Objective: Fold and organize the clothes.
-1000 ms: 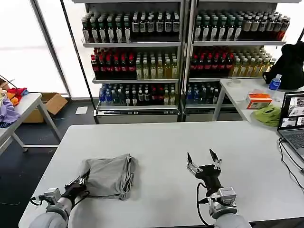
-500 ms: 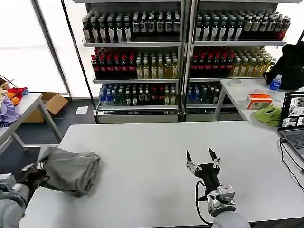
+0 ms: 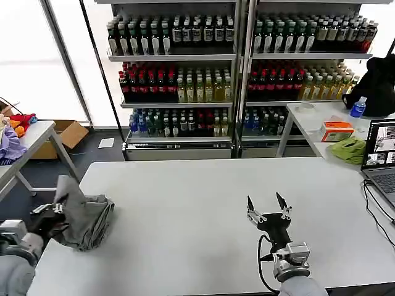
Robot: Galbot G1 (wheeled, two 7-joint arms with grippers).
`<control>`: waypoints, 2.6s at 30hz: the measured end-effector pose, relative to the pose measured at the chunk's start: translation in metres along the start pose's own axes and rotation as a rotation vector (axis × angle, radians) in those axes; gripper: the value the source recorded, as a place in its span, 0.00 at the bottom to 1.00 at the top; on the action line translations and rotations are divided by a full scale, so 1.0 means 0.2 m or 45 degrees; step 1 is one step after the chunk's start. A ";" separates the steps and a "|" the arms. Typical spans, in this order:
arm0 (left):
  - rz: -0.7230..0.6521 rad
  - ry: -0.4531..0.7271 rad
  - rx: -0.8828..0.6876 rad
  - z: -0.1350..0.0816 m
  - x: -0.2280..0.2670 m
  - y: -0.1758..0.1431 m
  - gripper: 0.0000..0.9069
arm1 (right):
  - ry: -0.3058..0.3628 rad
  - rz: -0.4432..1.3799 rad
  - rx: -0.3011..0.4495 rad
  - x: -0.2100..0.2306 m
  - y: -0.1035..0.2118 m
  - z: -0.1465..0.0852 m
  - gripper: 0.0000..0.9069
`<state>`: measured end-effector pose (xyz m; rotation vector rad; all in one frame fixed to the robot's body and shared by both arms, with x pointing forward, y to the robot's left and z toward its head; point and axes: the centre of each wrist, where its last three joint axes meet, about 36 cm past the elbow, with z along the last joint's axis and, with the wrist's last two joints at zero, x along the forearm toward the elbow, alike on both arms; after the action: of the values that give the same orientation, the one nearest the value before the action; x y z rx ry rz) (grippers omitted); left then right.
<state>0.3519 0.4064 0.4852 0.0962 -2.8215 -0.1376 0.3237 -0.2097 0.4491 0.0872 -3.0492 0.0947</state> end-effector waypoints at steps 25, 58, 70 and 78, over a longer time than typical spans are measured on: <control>0.473 0.131 0.112 0.10 -0.04 -1.14 0.78 | 0.092 0.097 0.024 0.10 0.05 0.07 1.00; 0.299 0.010 0.230 -0.03 -0.16 -0.97 1.00 | 0.449 -0.272 -0.418 -0.36 0.26 0.01 1.00; 0.130 0.005 0.219 -0.01 -0.10 -0.78 1.00 | 0.646 -0.444 -0.407 -0.52 0.44 -0.02 1.00; 0.072 0.006 0.209 0.00 -0.06 -0.70 1.00 | 0.720 -0.453 -0.390 -0.56 0.52 -0.01 0.57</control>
<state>0.3713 0.2693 0.4665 0.0531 -2.8230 0.1073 0.4293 -0.1007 0.4345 0.4848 -2.4063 -0.3155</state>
